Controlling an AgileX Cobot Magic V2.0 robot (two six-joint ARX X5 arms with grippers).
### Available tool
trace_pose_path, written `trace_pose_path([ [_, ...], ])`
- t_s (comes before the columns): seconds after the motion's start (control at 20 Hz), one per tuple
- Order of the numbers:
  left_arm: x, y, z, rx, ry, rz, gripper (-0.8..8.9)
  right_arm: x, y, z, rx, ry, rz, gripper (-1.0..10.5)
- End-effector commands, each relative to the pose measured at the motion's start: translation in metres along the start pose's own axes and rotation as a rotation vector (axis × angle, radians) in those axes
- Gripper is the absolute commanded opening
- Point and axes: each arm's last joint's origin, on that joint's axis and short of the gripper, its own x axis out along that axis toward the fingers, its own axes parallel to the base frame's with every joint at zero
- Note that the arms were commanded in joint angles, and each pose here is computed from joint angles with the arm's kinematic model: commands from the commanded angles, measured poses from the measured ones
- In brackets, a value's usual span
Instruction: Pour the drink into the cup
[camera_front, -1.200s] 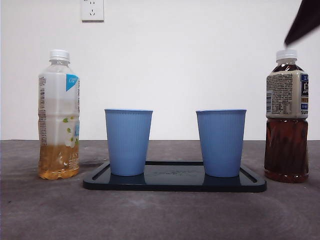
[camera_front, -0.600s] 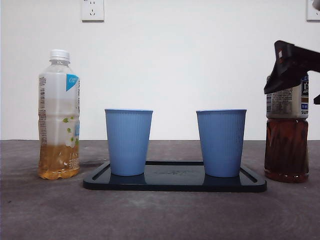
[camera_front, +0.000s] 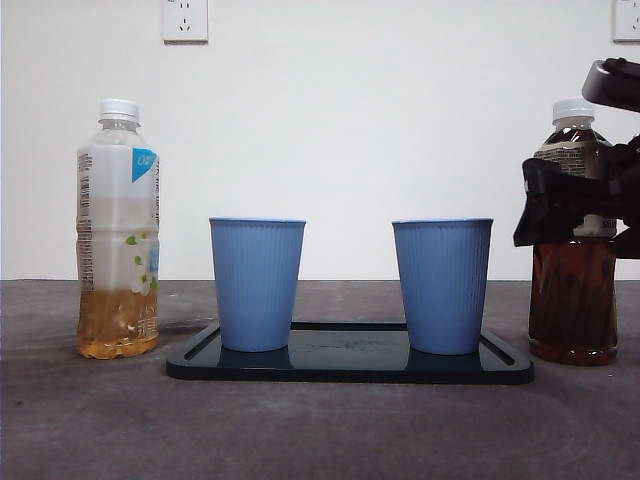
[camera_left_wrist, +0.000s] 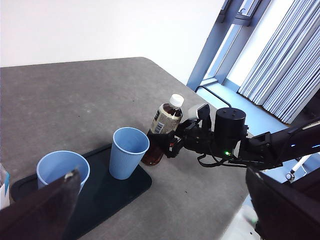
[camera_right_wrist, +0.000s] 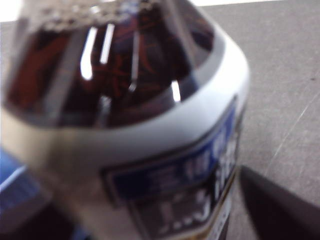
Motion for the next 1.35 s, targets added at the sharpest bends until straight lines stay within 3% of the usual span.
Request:
trace_pose_path([
  [0.05, -0.001, -0.002, 0.005, 0.023, -0.015, -0.007, 5.3, 0.005, 0.0, -0.004, -0.008, 0.003, -0.009, 2.9],
  [0.2, -0.001, -0.002, 0.005, 0.023, -0.015, -0.007, 5.3, 0.007, 0.0, -0.004, -0.008, -0.01, -0.006, 1.9],
  [0.4, -0.001, -0.002, 0.005, 0.024, -0.014, -0.007, 5.3, 0.002, 0.002, 0.004, -0.059, -0.036, 0.029, 1.9],
  [0.6, -0.001, -0.002, 0.005, 0.031, -0.016, 0.0, 5.3, -0.012, 0.011, 0.033, -0.136, 0.06, 0.022, 1.9],
  [0.8, -0.001, -0.002, 0.005, 0.035, -0.016, 0.0, 5.3, -0.027, 0.034, 0.084, -0.273, 0.172, 0.046, 1.9],
  [1.0, -0.001, -0.002, 0.005, 0.059, -0.016, 0.001, 5.3, -0.043, 0.051, 0.121, -0.484, 0.301, -0.023, 1.9],
  [1.2, -0.001, -0.002, 0.005, 0.08, -0.015, 0.001, 5.3, -0.048, 0.061, 0.135, -0.649, 0.438, -0.143, 1.9],
  [1.35, -0.001, -0.002, 0.005, 0.08, -0.015, 0.001, 5.3, -0.041, 0.074, 0.137, -0.764, 0.539, -0.172, 1.9],
])
